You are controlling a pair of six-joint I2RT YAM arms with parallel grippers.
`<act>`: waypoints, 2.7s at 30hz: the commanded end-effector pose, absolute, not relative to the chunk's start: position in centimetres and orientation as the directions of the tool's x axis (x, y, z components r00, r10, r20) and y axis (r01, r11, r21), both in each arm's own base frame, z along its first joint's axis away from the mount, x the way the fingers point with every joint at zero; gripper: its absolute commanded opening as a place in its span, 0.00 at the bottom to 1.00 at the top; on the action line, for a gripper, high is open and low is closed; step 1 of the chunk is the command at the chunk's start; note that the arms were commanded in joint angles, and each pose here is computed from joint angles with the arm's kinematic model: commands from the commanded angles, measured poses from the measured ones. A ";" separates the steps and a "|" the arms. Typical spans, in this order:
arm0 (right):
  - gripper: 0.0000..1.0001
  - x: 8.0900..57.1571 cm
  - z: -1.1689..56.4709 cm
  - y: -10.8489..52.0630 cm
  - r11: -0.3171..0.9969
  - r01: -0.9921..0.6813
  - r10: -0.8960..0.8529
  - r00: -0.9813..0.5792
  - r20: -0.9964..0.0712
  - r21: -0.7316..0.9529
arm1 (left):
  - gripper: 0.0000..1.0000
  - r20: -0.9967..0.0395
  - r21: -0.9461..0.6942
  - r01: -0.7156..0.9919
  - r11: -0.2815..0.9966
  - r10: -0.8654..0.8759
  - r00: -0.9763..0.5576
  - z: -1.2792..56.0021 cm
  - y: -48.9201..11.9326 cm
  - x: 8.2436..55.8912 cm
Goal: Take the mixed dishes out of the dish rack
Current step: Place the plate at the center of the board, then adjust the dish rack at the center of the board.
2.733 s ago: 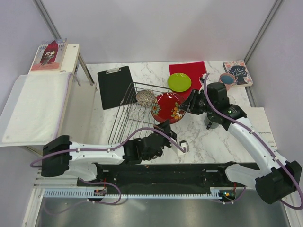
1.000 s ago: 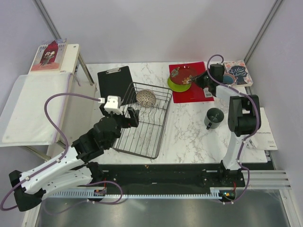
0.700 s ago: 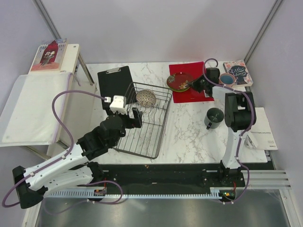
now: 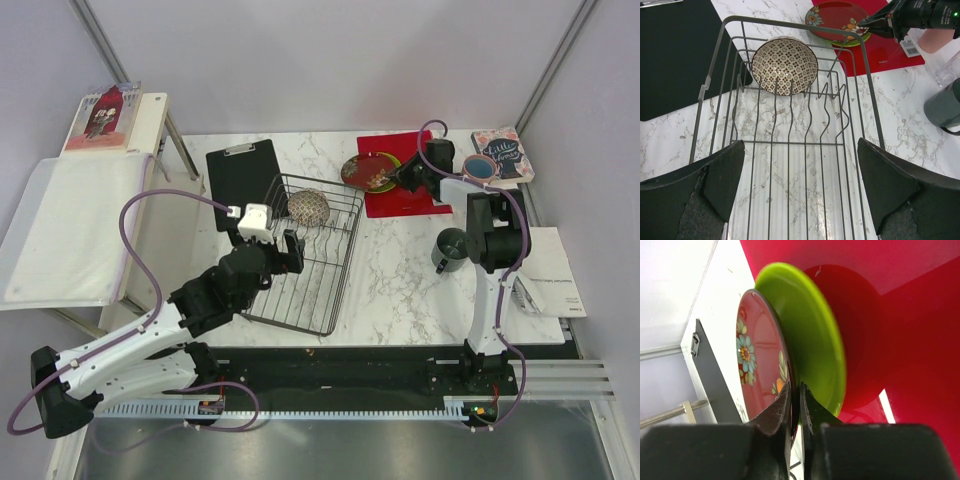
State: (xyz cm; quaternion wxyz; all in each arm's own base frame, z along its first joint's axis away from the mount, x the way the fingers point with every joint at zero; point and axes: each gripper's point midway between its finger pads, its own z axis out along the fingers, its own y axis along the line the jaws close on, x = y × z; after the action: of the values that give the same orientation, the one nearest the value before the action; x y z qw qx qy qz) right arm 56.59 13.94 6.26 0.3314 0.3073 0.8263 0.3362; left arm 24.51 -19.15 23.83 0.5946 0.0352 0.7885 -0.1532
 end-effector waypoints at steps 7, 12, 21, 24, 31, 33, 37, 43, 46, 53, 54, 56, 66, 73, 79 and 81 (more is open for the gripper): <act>0.00 57.6 9.2 12.0 0.569 0.250 0.762 -0.519 -0.387 0.783 | 0.99 -0.936 -0.260 0.224 0.939 -0.188 -0.298 23.8 -19.2 24.4; 0.12 57.6 9.1 11.8 0.575 0.244 0.754 -0.528 -0.390 0.781 | 0.99 -0.934 -0.257 0.225 0.940 -0.182 -0.306 23.5 -19.3 24.4; 0.52 57.4 13.8 12.2 0.513 0.186 0.780 -0.509 -0.364 0.838 | 0.99 -0.931 -0.269 0.233 0.934 -0.190 -0.312 23.8 -19.6 24.3; 0.55 57.0 17.6 12.7 0.473 0.132 0.795 -0.490 -0.357 0.871 | 0.99 -0.930 -0.271 0.237 0.933 -0.191 -0.314 23.9 -19.6 24.2; 0.59 55.0 22.8 13.1 0.472 0.057 0.791 -0.469 -0.394 0.880 | 0.99 -0.919 -0.280 0.233 0.931 -0.189 -0.347 23.2 -19.8 24.0; 0.58 54.8 21.8 13.1 0.483 0.080 0.783 -0.485 -0.389 0.872 | 0.99 -0.912 -0.291 0.235 0.927 -0.194 -0.362 22.8 -20.1 23.9; 0.57 54.3 18.0 13.3 0.490 0.136 0.772 -0.526 -0.356 0.861 | 0.99 -0.901 -0.303 0.241 0.922 -0.195 -0.386 22.3 -20.4 23.6; 0.54 53.6 17.3 14.2 0.476 0.115 0.768 -0.536 -0.349 0.872 | 0.99 -0.902 -0.283 0.252 0.925 -0.168 -0.396 21.7 -20.3 23.4; 0.53 51.8 20.7 16.2 0.460 0.016 0.754 -0.536 -0.381 0.888 | 0.99 -0.899 -0.226 0.240 0.944 -0.107 -0.425 20.5 -20.3 23.6; 0.55 42.2 29.1 22.2 0.544 -0.205 0.644 -0.519 -0.562 0.814 | 0.99 -0.843 -0.063 0.174 0.983 0.040 -0.536 16.9 -19.9 24.1; 0.55 41.3 29.0 22.3 0.578 -0.213 0.619 -0.514 -0.594 0.787 | 0.99 -0.838 -0.062 0.172 0.983 0.042 -0.544 16.5 -19.9 23.9; 0.56 39.2 28.6 22.4 0.669 -0.206 0.548 -0.511 -0.662 0.714 | 0.99 -0.843 -0.074 0.143 0.987 0.015 -0.538 16.5 -19.3 23.9; 0.57 31.6 16.4 18.5 0.905 -0.010 0.307 -0.677 -0.669 0.426 | 0.99 -0.829 -0.079 0.115 0.990 -0.001 -0.560 15.7 -18.7 23.4; 0.57 29.9 13.4 20.4 0.888 -0.054 0.278 -0.730 -0.625 0.457 | 0.99 -0.829 -0.174 0.085 0.981 -0.100 -0.550 16.1 -18.6 23.0; 0.58 30.4 13.4 21.6 0.863 -0.048 0.313 -0.730 -0.608 0.502 | 0.99 -0.845 -0.215 0.079 0.973 -0.145 -0.515 17.3 -18.2 22.9; 0.58 30.4 13.8 21.7 0.852 -0.051 0.333 -0.716 -0.614 0.521 | 0.99 -0.846 -0.222 0.077 0.972 -0.152 -0.512 17.3 -17.9 22.8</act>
State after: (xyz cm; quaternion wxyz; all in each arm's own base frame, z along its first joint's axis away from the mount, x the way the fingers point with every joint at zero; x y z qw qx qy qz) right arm 29.33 20.63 11.81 0.3360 0.0676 0.9118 0.2261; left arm 22.54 -18.13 16.44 0.4784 0.0152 0.8728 -0.0954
